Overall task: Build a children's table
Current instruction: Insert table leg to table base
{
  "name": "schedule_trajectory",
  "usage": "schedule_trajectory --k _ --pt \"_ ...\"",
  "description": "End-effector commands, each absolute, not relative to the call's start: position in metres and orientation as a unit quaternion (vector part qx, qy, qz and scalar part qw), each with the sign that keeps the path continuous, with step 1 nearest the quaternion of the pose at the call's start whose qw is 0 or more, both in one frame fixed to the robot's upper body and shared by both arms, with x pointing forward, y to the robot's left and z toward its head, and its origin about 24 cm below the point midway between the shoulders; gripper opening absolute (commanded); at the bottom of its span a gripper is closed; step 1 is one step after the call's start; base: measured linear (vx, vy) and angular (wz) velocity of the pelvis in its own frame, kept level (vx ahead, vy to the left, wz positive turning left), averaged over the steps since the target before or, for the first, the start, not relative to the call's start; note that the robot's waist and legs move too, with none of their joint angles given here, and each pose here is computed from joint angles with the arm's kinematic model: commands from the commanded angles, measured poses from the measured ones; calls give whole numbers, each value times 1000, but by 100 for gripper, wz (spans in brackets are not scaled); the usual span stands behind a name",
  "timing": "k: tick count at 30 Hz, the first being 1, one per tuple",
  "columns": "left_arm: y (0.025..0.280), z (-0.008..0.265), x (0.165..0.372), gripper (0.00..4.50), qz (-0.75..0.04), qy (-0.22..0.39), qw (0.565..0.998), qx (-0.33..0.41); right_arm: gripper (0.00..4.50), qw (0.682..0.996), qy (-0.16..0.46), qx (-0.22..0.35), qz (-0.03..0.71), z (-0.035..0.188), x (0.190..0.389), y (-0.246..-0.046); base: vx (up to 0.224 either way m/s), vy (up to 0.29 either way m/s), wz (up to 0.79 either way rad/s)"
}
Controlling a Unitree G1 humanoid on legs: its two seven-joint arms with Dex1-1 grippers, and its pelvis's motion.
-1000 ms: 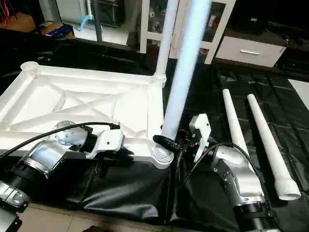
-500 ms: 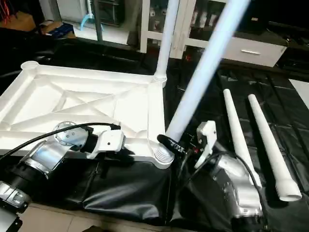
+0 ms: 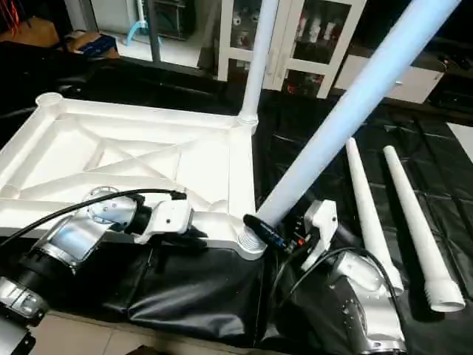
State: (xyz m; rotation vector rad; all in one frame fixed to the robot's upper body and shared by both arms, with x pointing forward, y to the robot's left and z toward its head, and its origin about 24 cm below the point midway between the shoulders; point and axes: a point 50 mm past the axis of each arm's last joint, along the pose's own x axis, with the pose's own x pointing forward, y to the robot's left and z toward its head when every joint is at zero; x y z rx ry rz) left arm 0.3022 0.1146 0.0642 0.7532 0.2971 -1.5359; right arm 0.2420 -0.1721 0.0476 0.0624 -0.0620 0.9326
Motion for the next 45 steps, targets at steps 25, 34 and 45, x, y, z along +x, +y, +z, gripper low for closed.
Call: schedule_trajectory --k 25,34,45 --pt "120 53 300 1 -677 161 631 344 188 795 185 -29 577 27 249 -163 0 0 0" --pt "120 52 299 1 -677 162 630 343 188 817 183 -5 546 21 247 -171 0 0 0" --pt "123 49 296 0 -673 176 628 348 186 852 152 9 501 21 251 -172 0 0 0"
